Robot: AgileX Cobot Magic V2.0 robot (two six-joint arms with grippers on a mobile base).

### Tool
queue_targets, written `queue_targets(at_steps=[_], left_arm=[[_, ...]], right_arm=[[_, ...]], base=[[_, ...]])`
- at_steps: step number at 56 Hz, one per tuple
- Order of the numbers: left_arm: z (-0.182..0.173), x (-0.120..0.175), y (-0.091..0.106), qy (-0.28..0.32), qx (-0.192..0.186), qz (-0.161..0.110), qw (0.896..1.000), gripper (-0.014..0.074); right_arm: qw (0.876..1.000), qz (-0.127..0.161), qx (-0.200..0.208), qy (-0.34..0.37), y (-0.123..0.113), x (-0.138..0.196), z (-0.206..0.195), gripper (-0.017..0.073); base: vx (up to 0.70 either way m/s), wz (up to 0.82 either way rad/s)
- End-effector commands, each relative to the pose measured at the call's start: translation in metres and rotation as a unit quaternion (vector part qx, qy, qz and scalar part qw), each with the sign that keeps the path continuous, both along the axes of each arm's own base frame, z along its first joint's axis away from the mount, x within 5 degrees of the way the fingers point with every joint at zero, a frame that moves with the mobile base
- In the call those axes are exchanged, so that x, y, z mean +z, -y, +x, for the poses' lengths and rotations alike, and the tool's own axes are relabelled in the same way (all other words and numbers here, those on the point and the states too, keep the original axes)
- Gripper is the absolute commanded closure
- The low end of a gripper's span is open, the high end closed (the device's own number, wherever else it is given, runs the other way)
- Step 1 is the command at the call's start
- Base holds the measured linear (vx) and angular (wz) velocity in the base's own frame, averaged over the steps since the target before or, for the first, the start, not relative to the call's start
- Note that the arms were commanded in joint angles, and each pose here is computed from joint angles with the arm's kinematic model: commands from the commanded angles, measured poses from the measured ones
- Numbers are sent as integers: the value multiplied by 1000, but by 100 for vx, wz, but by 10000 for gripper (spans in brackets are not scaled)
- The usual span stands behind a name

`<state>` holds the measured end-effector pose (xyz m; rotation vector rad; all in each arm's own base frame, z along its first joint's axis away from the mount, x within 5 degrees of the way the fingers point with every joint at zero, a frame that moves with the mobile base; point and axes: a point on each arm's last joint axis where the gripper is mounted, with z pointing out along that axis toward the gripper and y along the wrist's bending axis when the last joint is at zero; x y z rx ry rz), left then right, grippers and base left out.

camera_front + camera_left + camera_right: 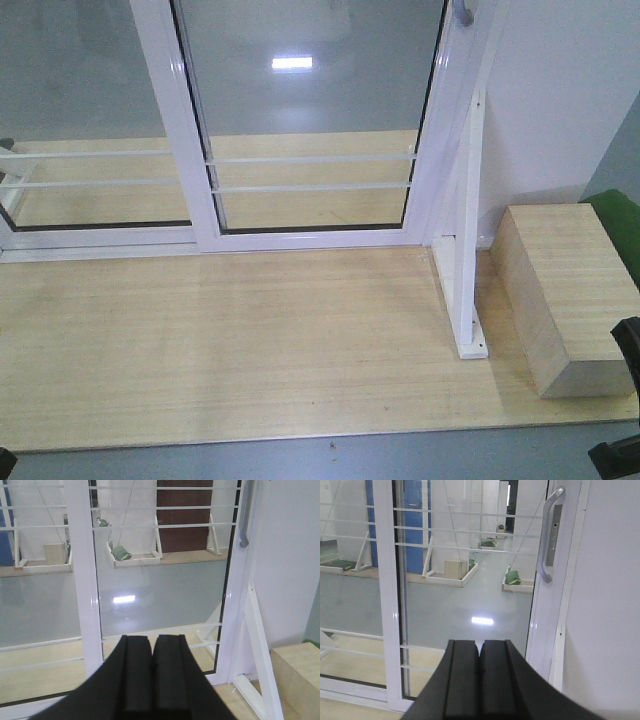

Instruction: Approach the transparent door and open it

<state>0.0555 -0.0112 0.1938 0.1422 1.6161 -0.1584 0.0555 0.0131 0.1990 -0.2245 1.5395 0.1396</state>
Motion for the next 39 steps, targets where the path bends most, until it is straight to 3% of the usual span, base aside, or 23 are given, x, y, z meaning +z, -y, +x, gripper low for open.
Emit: queue_targets(at_steps=[1,39], left_arm=[[-2,16,-1,57,3,-17,998,600],[-2,16,-1,57,3,-17,998,600]], right_arm=[[999,8,-3,45,1,7,-1,565],[999,8,-3,44,1,7,-1,565]], base=[[37,-11],[35,2]])
